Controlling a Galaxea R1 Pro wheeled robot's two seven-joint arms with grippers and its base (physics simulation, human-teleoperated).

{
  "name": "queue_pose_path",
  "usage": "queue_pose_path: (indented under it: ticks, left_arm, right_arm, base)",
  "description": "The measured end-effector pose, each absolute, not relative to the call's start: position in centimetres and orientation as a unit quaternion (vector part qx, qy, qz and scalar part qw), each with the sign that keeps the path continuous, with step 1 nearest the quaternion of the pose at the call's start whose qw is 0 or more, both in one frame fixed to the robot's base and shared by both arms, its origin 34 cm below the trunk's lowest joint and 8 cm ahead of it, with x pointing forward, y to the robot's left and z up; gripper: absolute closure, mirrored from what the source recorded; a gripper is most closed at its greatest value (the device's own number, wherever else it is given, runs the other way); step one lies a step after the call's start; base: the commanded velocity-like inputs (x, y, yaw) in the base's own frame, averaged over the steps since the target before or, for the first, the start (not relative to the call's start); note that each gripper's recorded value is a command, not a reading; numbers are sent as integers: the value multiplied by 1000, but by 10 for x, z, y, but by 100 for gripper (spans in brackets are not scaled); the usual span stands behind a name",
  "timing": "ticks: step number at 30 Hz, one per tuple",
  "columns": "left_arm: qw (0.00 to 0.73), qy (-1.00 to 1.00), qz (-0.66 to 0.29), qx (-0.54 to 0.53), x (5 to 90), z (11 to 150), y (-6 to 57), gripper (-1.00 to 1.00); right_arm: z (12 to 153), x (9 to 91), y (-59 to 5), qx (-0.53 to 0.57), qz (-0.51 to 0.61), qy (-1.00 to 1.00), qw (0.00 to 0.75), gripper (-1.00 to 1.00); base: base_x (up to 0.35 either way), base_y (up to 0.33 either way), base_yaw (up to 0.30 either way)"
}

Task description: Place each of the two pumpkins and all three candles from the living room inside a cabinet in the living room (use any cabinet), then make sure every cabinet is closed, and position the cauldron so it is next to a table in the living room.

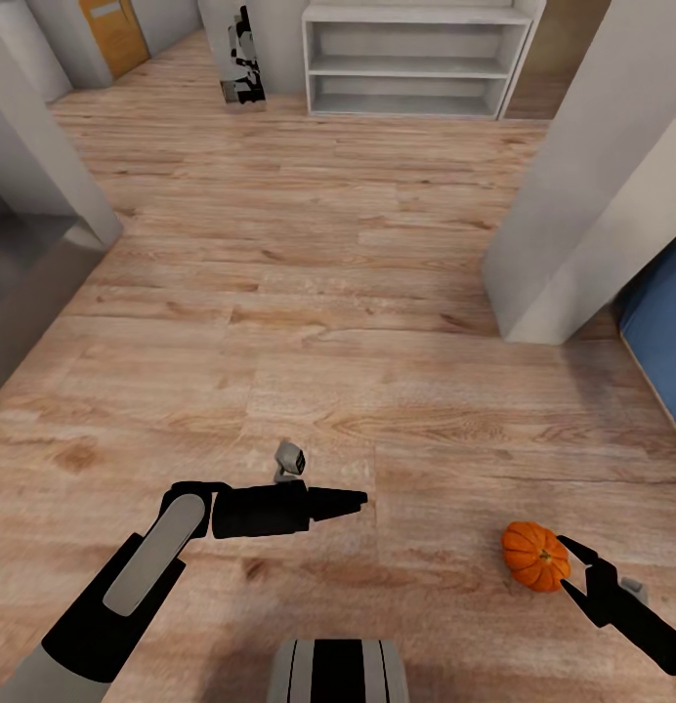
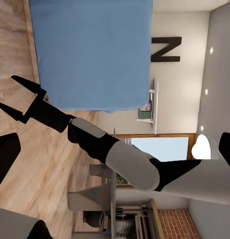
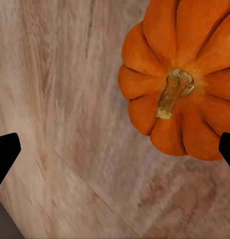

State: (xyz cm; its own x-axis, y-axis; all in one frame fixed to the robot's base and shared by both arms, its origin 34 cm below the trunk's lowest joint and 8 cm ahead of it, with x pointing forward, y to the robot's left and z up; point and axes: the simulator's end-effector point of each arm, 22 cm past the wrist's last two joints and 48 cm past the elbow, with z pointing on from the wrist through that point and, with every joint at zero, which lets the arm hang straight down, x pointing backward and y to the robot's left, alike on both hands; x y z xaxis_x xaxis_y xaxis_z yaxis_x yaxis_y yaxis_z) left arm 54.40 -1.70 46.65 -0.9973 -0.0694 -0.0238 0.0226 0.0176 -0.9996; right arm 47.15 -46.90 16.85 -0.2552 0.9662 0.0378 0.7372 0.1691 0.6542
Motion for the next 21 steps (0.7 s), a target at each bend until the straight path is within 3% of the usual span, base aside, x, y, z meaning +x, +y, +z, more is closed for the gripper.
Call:
queue_pose_path:
  ticks: [21]
  left_arm:
    - [7,713,-699,-42,541,431,-17,-100]
  right_arm:
    - [139,446,-469,587,265,746,171,-100]
  base:
    - [1,0,0]
